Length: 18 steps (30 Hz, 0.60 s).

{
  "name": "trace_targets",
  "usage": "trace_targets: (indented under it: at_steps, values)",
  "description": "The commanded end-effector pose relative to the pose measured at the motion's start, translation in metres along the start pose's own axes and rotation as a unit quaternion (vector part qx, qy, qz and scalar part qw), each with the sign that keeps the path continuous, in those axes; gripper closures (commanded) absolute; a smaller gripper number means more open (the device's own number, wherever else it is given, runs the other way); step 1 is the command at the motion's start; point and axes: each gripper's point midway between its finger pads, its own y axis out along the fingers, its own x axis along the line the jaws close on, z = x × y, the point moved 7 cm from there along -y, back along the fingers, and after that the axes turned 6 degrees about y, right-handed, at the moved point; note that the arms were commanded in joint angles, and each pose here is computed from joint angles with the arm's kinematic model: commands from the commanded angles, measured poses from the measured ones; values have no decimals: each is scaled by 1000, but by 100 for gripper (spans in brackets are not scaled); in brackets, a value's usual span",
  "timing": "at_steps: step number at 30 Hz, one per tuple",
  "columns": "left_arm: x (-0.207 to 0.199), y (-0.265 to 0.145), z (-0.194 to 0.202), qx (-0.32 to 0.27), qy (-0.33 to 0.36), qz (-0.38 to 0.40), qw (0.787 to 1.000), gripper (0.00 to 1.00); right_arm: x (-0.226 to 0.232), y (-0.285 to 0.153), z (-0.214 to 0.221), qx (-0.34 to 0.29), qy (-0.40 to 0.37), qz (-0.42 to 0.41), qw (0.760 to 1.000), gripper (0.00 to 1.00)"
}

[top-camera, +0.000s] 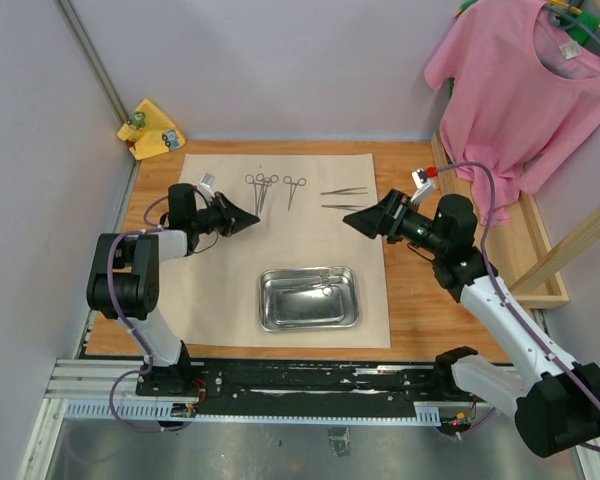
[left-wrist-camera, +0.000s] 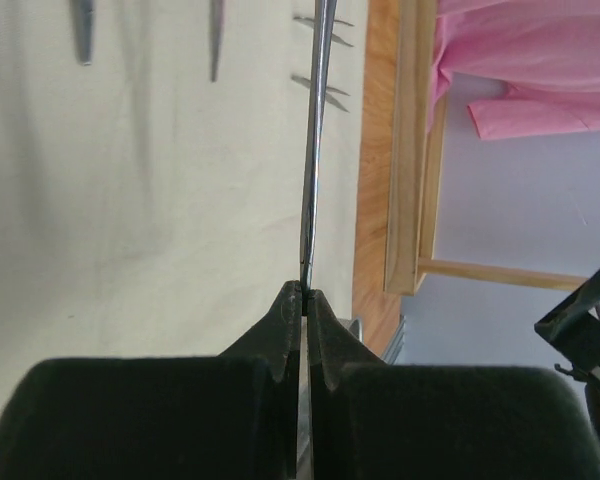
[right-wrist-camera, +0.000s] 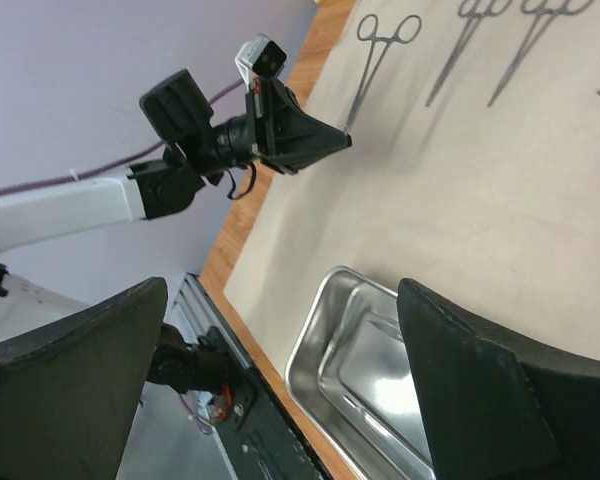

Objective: Open and lay out the surgical kit
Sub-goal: Place the medical item in the surgical kit.

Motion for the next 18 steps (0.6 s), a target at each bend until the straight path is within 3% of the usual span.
trace_targets:
  at_steps: [1,18]
  values:
    - [18,-3,-13,-2,4,10,1000,99,-13,-26,17,58,-54,59,995,1]
    - [81,12,-61,27,-30,-29,999,99,-30,-36,32,77,-41,70,994,0]
